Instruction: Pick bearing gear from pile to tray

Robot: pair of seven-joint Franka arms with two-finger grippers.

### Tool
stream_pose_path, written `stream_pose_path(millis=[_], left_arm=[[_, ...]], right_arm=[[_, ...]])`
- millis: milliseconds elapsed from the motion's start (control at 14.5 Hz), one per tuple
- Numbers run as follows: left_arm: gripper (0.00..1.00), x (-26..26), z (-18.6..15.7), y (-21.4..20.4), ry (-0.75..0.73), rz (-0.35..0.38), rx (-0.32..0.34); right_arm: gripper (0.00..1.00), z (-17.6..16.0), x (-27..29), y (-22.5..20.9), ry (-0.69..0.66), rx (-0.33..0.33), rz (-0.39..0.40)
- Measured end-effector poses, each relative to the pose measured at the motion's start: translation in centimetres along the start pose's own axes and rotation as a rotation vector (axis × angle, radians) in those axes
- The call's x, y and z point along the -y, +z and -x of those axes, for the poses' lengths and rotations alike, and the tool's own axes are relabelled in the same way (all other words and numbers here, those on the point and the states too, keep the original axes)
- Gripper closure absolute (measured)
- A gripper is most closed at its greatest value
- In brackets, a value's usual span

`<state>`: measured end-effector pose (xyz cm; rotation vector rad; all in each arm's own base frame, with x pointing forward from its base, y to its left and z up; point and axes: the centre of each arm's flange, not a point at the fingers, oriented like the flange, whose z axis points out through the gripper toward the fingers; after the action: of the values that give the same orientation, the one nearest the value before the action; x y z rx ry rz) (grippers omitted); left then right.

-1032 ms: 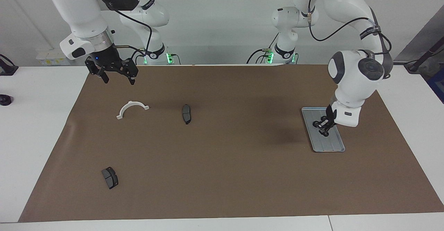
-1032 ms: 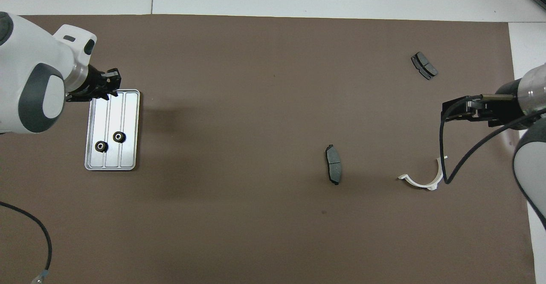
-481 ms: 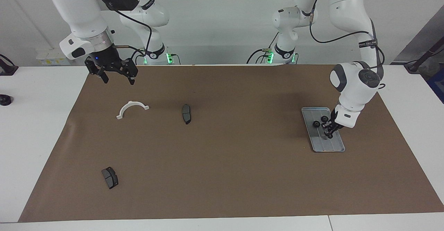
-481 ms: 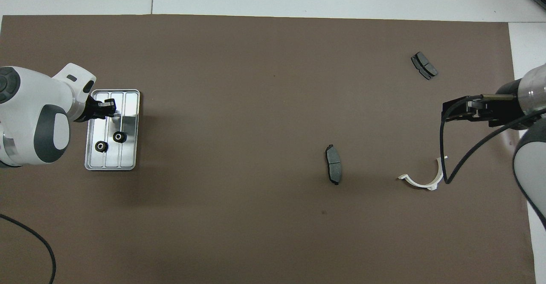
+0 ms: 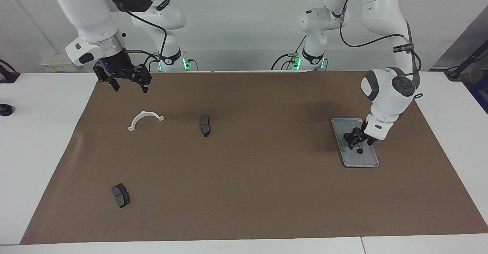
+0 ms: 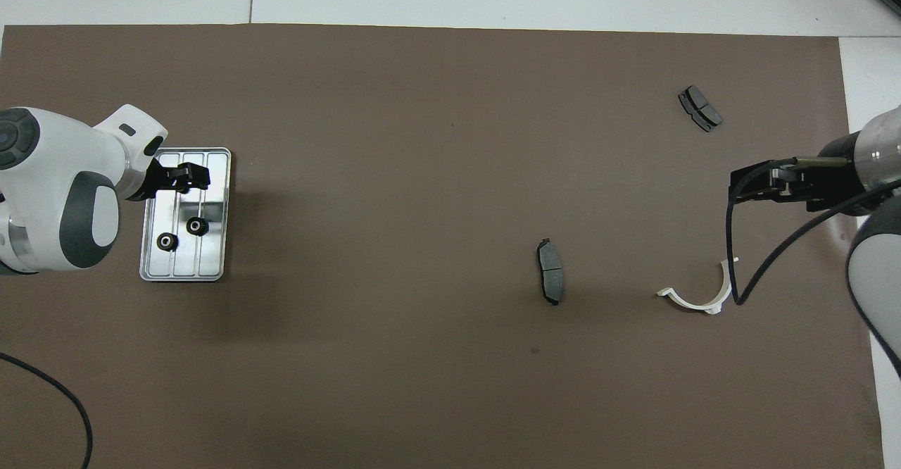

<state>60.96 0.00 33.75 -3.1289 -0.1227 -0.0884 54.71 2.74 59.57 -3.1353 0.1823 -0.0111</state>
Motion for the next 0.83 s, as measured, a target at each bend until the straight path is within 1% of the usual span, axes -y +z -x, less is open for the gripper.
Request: stream_pose_path(millis=[138,275,481,688,825], left_arm=[[0.0,-2.6,0.3,-3.0,0.079,-0.034,0.037],[0.0,-6.3,1.3,-6.0,0.144,-0.049,0.056],[0.0,-9.9,3.4,-8.6,0.192,-0.064,0.088],[0.0,-9.6,4.2,-10.6,0.179,-0.072,0.11],[0.0,-8.4,4.4,-13.7,0.145,-0.058,0.121]], right_arm=[[0.0,0.0,0.0,0.0,0.0,0.002,0.0],[0.0,0.1,-0.1,0.1,0.001,0.012,0.002],[0.0,0.3,-0.3,-0.2,0.005,0.025,0.004],[0.0,0.6,-0.4,-2.1,0.006,0.055,0.009],[0.0,0.6,-0.4,-3.6,0.001,0.066,0.011]])
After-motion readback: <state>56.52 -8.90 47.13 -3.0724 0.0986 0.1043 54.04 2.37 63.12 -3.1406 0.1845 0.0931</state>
